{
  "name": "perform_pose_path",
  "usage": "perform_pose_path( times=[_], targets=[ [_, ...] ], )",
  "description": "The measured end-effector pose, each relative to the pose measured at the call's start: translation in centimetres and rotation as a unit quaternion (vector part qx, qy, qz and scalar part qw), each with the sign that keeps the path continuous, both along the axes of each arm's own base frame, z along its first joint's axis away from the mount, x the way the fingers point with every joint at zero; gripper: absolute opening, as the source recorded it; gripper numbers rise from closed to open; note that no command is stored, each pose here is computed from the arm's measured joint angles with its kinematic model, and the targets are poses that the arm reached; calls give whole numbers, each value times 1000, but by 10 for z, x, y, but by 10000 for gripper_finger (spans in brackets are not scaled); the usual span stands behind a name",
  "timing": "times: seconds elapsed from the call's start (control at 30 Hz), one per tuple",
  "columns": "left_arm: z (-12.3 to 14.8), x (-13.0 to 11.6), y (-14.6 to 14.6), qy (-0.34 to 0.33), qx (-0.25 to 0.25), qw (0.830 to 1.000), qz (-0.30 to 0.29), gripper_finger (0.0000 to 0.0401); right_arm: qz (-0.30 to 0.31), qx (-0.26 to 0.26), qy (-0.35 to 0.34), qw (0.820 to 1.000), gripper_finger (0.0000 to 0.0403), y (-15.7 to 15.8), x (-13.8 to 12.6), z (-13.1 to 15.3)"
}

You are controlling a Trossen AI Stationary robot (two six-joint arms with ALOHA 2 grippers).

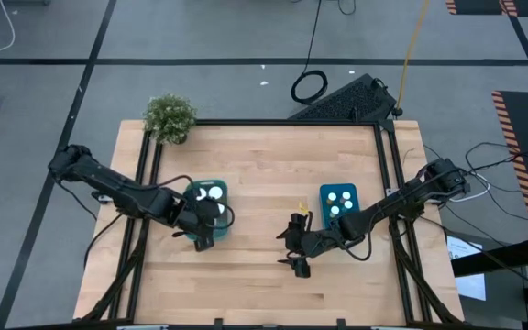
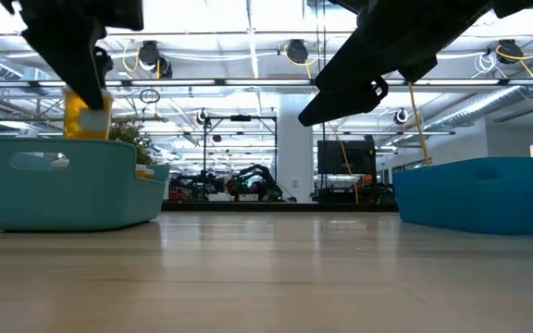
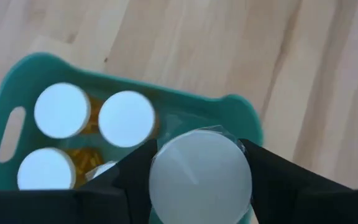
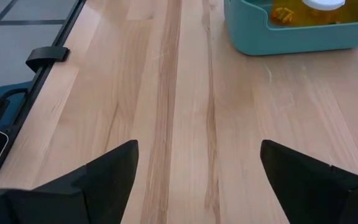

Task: Pick and place medicine bottles into bin by pill shape (circle, oval)
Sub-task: Put the big orange capsule bottle into the green bin

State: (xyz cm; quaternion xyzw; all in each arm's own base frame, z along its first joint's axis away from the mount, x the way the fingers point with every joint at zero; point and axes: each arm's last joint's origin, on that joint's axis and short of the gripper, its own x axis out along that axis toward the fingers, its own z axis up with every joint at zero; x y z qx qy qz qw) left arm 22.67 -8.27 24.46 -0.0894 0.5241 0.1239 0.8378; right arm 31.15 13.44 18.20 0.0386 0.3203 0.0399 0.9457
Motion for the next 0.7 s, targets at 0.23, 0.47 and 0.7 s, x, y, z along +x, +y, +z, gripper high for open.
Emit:
perform_pose_path(
  times=[0.23, 0.47, 0.7],
  targets=[
    [-16, -1, 1, -9, -7, 1000, 21, 225, 0, 0, 0, 1000, 334, 0, 0, 0],
    [-33, -3, 2, -17, -18, 999, 37, 212, 0, 0, 0, 1000, 334, 0, 0, 0],
    [-46, -7, 3, -15, -25, 998, 53, 218, 0, 0, 0, 1000, 334, 0, 0, 0]
  ],
)
